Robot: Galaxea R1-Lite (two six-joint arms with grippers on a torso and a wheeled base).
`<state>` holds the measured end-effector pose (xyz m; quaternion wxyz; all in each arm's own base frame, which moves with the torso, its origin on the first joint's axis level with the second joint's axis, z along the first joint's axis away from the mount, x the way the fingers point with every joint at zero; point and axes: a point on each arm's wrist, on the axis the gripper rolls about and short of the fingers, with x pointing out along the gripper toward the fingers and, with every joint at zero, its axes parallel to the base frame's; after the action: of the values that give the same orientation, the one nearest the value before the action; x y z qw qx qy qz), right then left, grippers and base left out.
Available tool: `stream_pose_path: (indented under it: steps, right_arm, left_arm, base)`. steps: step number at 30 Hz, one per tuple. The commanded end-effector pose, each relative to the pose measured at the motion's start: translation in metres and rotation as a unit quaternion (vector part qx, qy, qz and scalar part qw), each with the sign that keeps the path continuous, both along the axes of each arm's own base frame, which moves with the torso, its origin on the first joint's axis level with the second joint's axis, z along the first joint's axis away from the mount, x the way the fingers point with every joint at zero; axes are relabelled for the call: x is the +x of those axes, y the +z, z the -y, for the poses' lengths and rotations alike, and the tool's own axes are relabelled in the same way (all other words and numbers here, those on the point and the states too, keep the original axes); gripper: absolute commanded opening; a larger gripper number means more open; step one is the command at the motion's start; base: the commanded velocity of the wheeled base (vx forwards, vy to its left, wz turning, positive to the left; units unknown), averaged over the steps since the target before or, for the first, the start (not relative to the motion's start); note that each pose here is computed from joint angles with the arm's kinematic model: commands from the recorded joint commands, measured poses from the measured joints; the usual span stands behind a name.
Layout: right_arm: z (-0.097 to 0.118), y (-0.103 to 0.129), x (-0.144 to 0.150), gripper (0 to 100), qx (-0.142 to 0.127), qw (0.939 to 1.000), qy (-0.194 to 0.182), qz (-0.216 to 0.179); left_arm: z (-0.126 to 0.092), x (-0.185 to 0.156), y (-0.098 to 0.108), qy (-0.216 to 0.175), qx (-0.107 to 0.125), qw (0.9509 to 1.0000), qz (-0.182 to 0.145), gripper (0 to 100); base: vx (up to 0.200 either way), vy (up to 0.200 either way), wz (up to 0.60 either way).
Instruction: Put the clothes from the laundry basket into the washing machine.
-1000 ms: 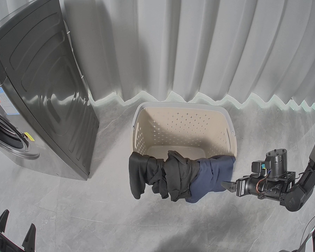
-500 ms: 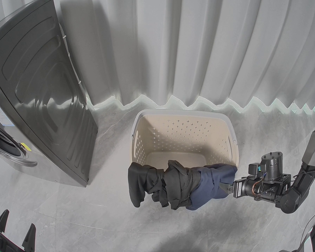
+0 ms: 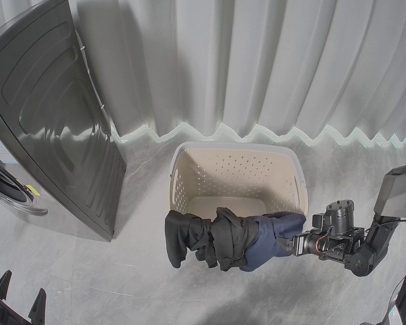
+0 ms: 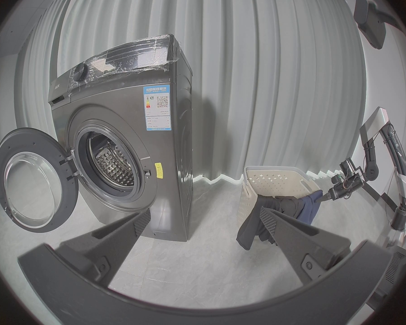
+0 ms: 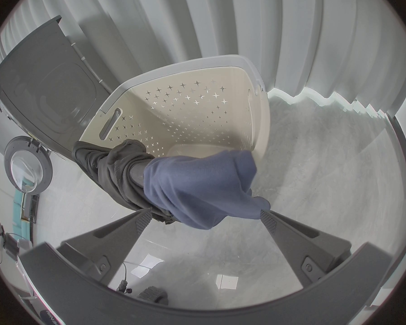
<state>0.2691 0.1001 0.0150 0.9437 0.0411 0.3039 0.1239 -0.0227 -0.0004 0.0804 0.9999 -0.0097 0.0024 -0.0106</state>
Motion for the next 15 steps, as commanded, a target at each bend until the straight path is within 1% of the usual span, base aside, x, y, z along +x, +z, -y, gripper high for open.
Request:
stream_pose_path:
  steps: [1,5,6,9,15]
  right_arm:
    - [-0.0007,-0.0124,0.0097,100,0.0,1.0,-0.007,-0.005]
    - [-0.0008,-0.014,0.0124,100,0.003,0.9999,-0.009,-0.005]
    - [-0.001,-0.0145,0.0129,0,0.004,0.9999,-0.01,-0.004]
    - [-0.0013,-0.0123,0.0138,0,0.011,0.9998,-0.012,0.006]
    - [-0.0012,-0.0111,0.0093,0,0.013,0.9999,-0.01,0.005]
  left_arm:
    - [0.0,-0.0002,-0.0049,0.0,0.0,1.0,0.001,100]
    - [0.0,-0.0003,-0.0045,0.0,0.0,1.0,0.002,100]
    - [0.0,-0.0003,-0.0045,0.0,0.0,1.0,0.002,100]
    - [0.0,-0.0003,-0.0045,0.0,0.0,1.0,0.002,100]
    - [0.0,-0.0003,-0.0045,0.0,0.0,1.0,0.002,100]
  base:
    - [0.0,0.0,0.0]
    - [0.0,0.0,0.0]
    - [0.0,0.0,0.0]
    - [0.0,0.0,0.0]
    - [0.0,0.0,0.0]
